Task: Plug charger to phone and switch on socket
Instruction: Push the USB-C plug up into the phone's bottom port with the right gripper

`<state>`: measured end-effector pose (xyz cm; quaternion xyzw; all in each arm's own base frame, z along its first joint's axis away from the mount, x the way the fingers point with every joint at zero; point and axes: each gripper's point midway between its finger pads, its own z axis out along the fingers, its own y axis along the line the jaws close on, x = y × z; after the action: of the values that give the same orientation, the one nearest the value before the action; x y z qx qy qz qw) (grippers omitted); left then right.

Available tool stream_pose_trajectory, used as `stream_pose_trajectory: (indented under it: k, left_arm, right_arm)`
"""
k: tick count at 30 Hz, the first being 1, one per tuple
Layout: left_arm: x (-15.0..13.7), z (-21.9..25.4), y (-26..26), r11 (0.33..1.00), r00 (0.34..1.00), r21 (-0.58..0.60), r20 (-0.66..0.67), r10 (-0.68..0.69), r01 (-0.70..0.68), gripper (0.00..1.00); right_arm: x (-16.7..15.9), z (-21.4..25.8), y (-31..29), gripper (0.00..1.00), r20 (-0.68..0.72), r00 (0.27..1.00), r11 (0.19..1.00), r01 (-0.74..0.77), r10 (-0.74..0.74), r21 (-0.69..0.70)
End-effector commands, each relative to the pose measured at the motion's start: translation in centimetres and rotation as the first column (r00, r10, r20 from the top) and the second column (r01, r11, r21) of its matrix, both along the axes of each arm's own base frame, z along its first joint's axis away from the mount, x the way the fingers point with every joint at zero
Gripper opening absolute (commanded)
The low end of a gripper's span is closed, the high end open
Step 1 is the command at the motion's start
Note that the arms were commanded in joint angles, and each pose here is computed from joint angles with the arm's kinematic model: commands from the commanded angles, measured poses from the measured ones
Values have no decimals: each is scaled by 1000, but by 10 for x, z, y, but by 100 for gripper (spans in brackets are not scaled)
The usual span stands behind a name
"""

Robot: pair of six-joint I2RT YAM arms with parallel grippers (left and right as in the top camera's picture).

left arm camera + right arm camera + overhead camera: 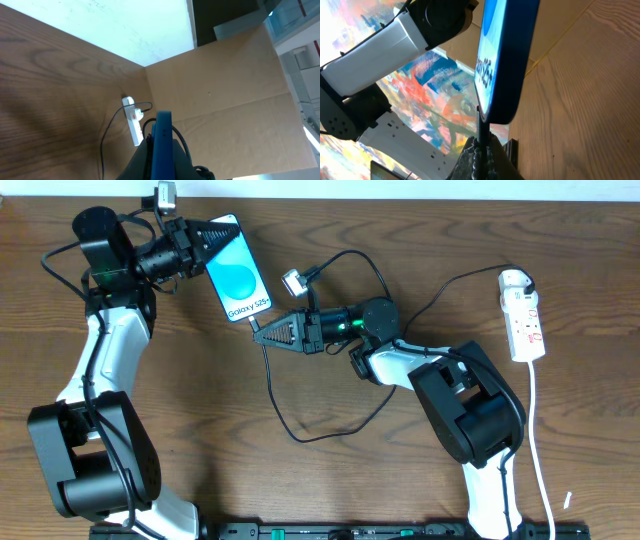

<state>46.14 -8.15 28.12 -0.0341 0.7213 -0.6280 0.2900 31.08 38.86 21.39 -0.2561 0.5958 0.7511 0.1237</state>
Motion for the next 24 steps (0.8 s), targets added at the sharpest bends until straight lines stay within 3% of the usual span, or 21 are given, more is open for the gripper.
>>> stream_pose_trajectory:
  k: [1,24]
  left_arm:
    - [-9,21,-1,999,997,15,69,-31,30,7]
    - [-11,21,-2,999,997,13,69,-44,44,7]
  right_arm:
    - [4,4,2,1,6,1000,1000,18,-18,16]
    - [12,4,-4,1,6,999,999,38,-38,16]
